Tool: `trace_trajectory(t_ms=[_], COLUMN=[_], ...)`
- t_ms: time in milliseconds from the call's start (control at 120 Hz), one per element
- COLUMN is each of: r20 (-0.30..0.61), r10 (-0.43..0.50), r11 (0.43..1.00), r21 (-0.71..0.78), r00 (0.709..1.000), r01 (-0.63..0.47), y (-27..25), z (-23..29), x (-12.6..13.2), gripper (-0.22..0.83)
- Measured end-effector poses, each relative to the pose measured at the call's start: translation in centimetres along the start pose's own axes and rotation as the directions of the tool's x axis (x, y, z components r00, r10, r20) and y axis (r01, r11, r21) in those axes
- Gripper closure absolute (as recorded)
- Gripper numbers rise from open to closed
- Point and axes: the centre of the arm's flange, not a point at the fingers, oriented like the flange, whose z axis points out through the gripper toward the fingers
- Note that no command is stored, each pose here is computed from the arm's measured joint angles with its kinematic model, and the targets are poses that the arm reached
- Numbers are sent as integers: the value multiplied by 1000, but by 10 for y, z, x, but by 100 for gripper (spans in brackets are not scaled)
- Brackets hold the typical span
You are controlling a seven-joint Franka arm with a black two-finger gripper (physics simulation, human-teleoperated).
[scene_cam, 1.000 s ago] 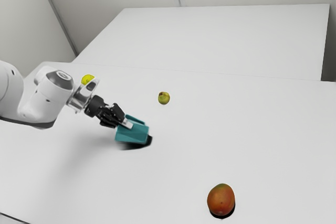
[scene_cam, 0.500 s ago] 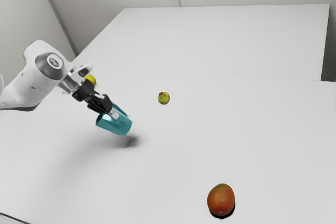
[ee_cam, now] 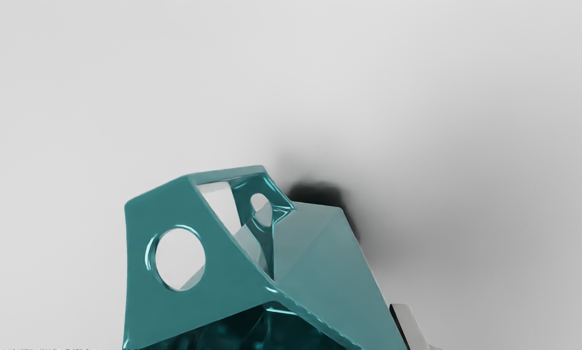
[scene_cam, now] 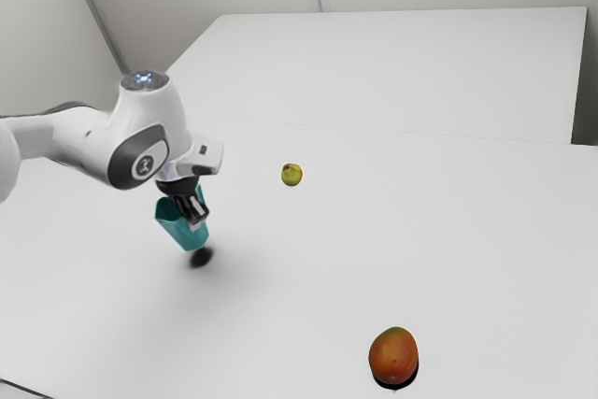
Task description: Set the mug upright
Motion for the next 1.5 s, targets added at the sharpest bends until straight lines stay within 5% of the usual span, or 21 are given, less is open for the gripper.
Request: trace_trajectory(t_ms=[517, 967, 1167, 1500], r20=[-35, -46, -35, -77], r10=[-218, -335, -390, -420], r11=[976, 942, 921, 908], r21=[-11, -29, -35, -55], r00=[975, 941, 920, 904], r01=[218, 334, 389, 416], y=[44, 49, 35, 40], z=[18, 29, 35, 8], x=[52, 73, 69, 69], gripper=[78, 78, 69, 31])
